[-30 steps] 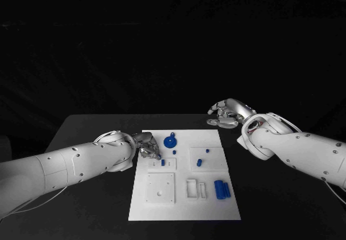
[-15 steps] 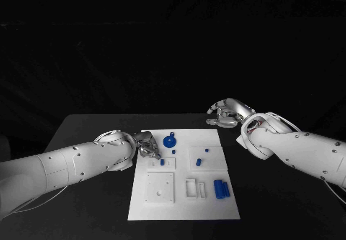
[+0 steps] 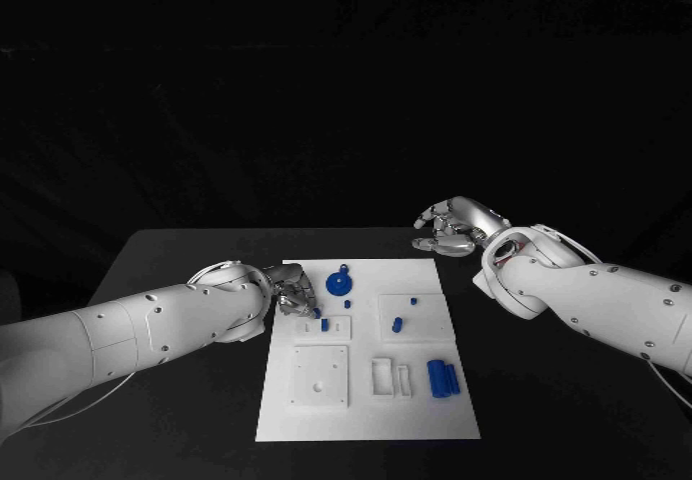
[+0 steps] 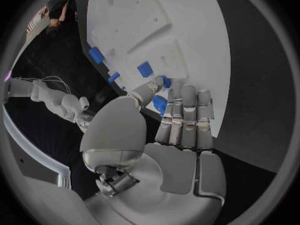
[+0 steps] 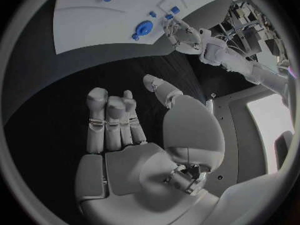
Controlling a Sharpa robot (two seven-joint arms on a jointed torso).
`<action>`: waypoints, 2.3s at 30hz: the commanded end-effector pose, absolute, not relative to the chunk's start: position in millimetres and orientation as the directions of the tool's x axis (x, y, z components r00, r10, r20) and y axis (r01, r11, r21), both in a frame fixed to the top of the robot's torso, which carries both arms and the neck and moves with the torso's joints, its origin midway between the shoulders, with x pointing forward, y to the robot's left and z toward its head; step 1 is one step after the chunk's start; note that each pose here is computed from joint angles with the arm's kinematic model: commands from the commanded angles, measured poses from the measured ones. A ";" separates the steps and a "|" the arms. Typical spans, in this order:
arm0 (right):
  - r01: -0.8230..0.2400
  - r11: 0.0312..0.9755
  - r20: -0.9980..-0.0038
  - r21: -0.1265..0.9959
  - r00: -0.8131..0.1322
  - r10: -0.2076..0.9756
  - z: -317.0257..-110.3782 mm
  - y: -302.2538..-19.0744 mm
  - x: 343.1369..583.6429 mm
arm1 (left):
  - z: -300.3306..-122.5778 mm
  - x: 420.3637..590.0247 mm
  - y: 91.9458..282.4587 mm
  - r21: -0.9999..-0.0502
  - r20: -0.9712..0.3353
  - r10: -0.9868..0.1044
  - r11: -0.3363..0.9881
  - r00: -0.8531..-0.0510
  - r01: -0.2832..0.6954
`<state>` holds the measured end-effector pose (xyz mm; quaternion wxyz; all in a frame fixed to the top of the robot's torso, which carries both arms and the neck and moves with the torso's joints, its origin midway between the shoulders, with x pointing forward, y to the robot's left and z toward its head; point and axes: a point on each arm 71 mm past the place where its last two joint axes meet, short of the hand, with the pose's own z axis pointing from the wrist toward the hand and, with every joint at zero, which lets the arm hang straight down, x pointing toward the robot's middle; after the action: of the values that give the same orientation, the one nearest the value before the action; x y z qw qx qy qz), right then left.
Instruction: Assemble the parts on the task board
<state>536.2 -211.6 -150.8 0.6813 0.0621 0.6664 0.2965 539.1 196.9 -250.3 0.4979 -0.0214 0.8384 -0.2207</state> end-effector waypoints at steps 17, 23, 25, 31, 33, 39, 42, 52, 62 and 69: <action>-0.338 0.815 -0.877 0.471 -0.076 0.475 -151.4 -209.0 535.1 | -260.5 534.8 190.6 -0.387 -0.826 -0.242 0.900 -0.509 0.202; -0.337 0.816 -0.877 0.470 -0.075 0.475 -151.4 -209.4 535.2 | -260.8 534.6 190.8 -0.388 -0.824 -0.240 0.899 -0.513 0.204; -0.337 0.816 -0.877 0.470 -0.075 0.475 -151.4 -209.5 535.3 | -260.5 534.8 191.3 -0.391 -0.825 -0.242 0.897 -0.510 0.206; -0.336 0.816 -0.877 0.470 -0.074 0.475 -151.4 -209.9 535.3 | -260.0 535.4 192.7 -0.403 -0.822 -0.255 0.892 -0.509 0.204; -0.336 0.816 -0.877 0.470 -0.075 0.474 -151.6 -210.0 535.4 | -259.9 535.5 193.0 -0.413 -0.819 -0.265 0.889 -0.509 0.201; -0.336 0.816 -0.877 0.470 -0.075 0.474 -151.7 -209.9 535.4 | -259.4 535.6 193.9 -0.428 -0.814 -0.283 0.882 -0.508 0.195; -0.335 0.817 -0.877 0.470 -0.075 0.474 -151.8 -210.2 535.5 | -259.3 535.0 195.5 -0.439 -0.808 -0.295 0.879 -0.510 0.186; -0.335 0.817 -0.877 0.470 -0.076 0.474 -152.2 -210.2 535.5 | -259.9 535.6 198.6 -0.463 -0.790 -0.326 0.872 -0.520 0.158; -0.335 0.817 -0.878 0.470 -0.077 0.473 -152.3 -209.9 535.5 | -260.4 535.1 201.8 -0.487 -0.771 -0.356 0.864 -0.529 0.129; -0.334 0.818 -0.878 0.469 -0.075 0.473 -152.2 -211.2 535.5 | -258.8 528.7 211.0 -0.554 -0.718 -0.437 0.830 -0.542 0.065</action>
<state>536.0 -212.3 -151.9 0.6798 0.0612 0.6682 0.2960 531.8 212.6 -256.7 0.4814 -0.0841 0.8343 -0.2552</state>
